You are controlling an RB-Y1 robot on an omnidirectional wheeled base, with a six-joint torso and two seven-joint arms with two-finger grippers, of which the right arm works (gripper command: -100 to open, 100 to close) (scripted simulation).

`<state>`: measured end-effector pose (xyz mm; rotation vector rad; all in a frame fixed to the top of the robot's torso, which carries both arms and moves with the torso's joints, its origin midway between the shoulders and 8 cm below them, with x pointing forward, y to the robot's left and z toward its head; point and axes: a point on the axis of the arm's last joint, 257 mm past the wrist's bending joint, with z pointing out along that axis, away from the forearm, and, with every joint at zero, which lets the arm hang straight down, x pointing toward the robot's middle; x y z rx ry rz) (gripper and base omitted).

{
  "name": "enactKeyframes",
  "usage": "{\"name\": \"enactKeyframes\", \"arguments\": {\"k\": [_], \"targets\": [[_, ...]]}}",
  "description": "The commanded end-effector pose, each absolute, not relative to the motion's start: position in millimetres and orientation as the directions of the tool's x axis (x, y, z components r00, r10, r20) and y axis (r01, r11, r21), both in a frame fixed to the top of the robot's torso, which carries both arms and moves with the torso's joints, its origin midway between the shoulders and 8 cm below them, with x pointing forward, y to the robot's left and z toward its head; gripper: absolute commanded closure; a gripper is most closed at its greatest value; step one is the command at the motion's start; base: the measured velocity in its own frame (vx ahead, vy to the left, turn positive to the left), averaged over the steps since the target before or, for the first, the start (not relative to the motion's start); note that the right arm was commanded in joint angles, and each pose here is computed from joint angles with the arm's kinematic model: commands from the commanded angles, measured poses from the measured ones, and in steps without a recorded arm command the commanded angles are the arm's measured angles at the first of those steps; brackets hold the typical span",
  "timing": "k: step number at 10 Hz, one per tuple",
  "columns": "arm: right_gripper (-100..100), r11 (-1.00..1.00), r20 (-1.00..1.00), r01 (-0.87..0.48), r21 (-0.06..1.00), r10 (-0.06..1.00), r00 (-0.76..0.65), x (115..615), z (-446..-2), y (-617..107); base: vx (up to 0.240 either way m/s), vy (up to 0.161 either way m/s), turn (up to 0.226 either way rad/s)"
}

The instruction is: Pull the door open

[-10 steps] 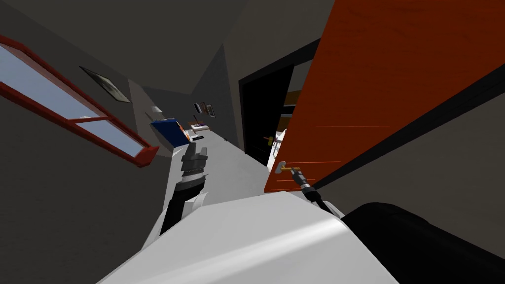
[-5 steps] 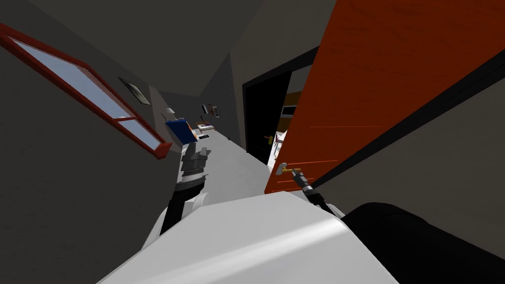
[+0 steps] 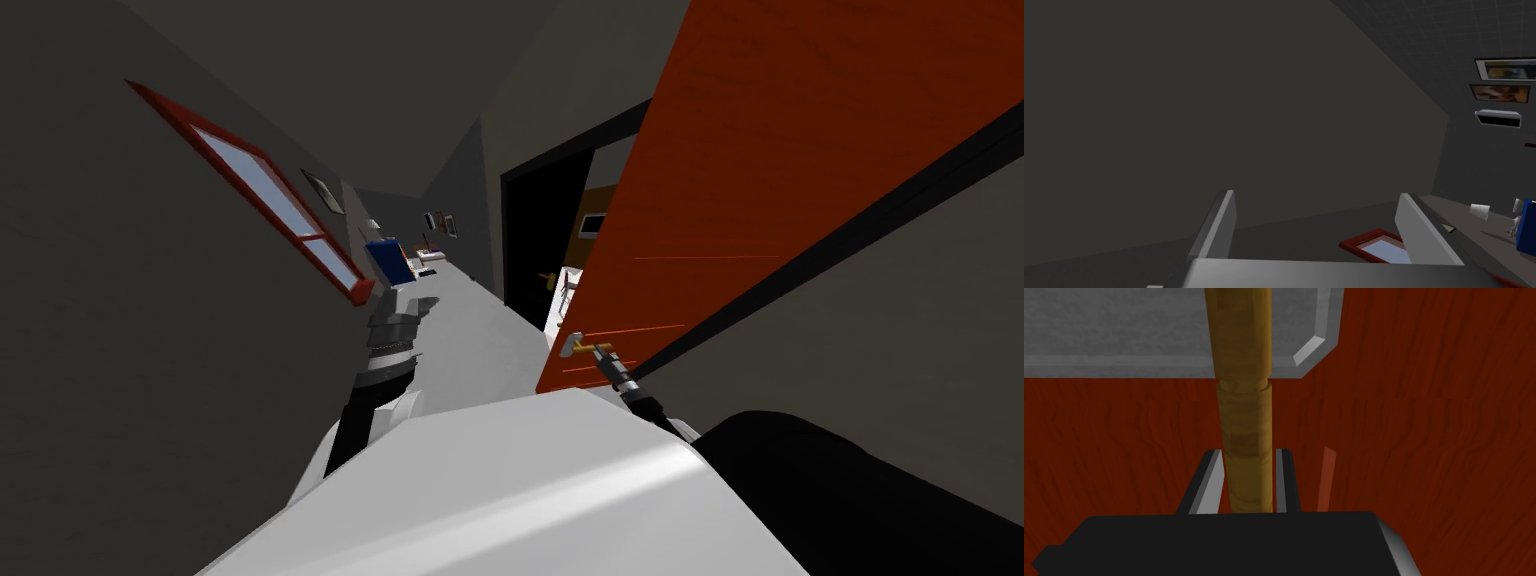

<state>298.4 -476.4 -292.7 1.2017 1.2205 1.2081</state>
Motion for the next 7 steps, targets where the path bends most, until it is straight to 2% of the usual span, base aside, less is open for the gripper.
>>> {"name": "enactKeyframes", "arguments": {"k": [1,4,7], "targets": [[100,0.002,-0.002,0.0,1.0,0.999,-0.034,293.6,-292.7,-469.9,-0.207,-0.094,0.174],[100,0.004,-0.004,0.004,1.0,0.999,-0.042,290.6,-293.8,-472.0,-0.143,-0.032,0.095],[100,0.003,-0.003,0.002,1.0,0.998,-0.061,287.9,-293.4,-470.9,-0.218,-0.041,0.146]]}}
